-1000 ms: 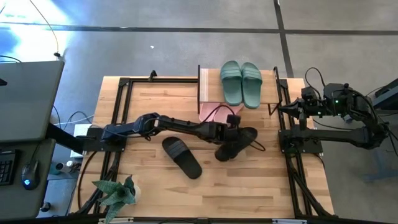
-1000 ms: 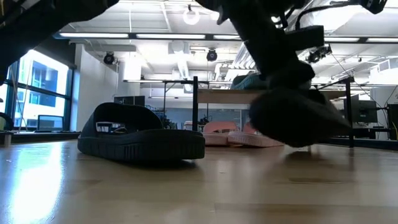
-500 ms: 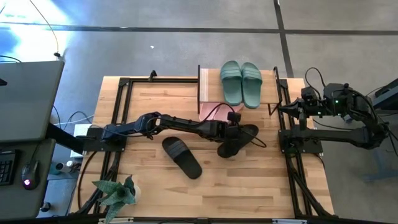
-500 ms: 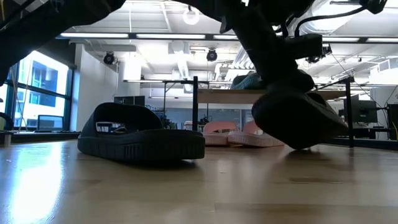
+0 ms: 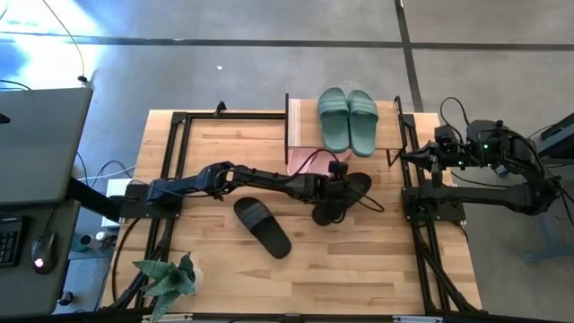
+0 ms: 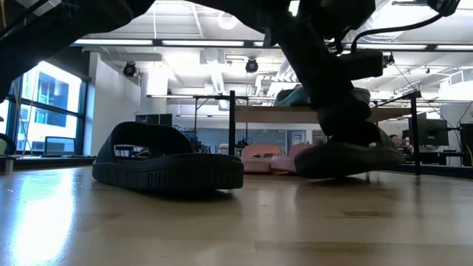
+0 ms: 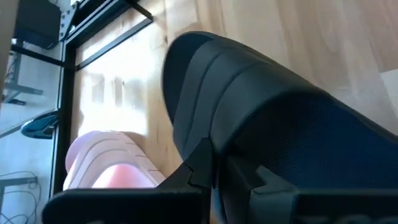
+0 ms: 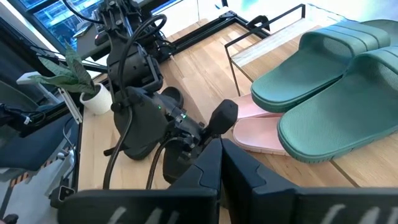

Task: Pick and place slides into the shelf
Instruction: Move the bottom black slide to the top right of the table

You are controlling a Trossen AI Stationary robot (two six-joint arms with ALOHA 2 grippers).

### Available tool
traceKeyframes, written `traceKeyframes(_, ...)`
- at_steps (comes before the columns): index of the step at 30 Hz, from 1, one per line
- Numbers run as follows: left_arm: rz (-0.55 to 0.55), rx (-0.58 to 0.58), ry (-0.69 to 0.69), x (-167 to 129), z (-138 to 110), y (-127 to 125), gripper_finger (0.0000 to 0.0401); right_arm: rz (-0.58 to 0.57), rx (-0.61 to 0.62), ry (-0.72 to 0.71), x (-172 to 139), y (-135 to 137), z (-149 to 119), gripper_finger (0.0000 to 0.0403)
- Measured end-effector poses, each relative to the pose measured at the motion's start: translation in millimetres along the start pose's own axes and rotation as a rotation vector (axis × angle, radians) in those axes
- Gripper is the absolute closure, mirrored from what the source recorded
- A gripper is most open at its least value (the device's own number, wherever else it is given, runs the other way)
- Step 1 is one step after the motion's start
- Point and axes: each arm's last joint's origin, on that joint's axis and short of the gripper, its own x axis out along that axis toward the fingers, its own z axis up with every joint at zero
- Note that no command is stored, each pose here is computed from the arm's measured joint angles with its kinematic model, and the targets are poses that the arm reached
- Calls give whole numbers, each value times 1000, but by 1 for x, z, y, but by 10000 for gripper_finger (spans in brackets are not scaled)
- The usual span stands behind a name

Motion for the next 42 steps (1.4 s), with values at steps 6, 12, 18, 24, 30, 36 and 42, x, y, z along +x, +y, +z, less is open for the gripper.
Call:
traceKeyframes(6, -3, -3, -6, 3, 0, -2, 372, 0, 0, 0, 0, 0, 0, 401)
traceKeyframes(12, -5, -1, -4, 3, -1, -2, 367, 0, 0, 0, 0, 0, 0, 401)
traceKeyframes(18, -11, 1, -5, 3, -1, -2, 366, 0, 0, 0, 0, 0, 0, 401)
traceKeyframes(24, -57, 26, -23, 3, 0, -4, 366, 0, 0, 0, 0, 0, 0, 401)
traceKeyframes(30, -74, 25, -31, 3, 0, -4, 342, 0, 0, 0, 0, 0, 0, 401)
traceKeyframes(36, -41, 18, -15, 3, -1, -3, 279, 0, 0, 0, 0, 0, 0, 401)
traceKeyframes(42, 14, 18, 10, 3, -1, -2, 240, 0, 0, 0, 0, 0, 0, 401)
